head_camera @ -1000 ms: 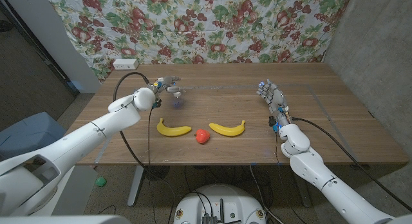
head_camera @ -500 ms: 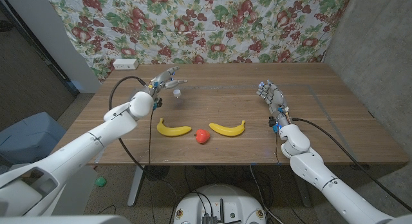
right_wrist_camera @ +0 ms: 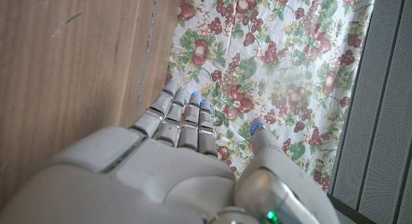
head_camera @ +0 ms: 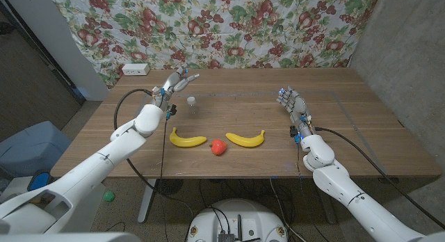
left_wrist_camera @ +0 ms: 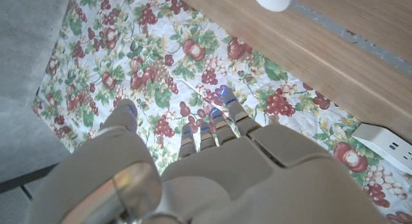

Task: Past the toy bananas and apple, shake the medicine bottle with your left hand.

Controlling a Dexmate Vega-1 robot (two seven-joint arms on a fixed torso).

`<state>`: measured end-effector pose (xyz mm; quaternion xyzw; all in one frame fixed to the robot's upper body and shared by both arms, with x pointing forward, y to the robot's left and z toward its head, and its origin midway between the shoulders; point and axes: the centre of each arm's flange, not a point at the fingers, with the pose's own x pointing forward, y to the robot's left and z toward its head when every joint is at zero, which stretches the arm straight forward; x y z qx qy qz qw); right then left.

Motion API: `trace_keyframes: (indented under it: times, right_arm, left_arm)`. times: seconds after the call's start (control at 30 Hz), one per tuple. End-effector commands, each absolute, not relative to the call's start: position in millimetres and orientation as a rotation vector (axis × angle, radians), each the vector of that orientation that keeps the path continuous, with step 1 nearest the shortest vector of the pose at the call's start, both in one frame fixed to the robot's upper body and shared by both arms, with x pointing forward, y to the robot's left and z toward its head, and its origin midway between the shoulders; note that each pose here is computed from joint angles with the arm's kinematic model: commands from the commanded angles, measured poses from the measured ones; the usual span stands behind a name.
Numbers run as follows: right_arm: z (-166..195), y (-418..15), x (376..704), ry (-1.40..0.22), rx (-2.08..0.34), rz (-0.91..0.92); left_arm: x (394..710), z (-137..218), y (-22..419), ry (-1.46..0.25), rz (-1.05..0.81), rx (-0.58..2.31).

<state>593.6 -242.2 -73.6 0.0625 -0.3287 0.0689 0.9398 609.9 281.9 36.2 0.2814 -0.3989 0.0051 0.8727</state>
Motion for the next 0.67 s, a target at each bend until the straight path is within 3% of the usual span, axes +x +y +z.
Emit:
trace_keyframes:
  times: [0.03, 0.67]
  right_arm:
    - [-65.9, -235.8, 593.3, -0.69, 0.118, 0.138]
    - [-49.8, -218.8, 587.7, -0.69, 0.054, 0.088]
  left_arm:
    - [605.3, 28.8, 292.3, -0.909, -0.06, 0.375]
    - [621.9, 0.7, 314.0, -0.923, -0.091, 0.156]
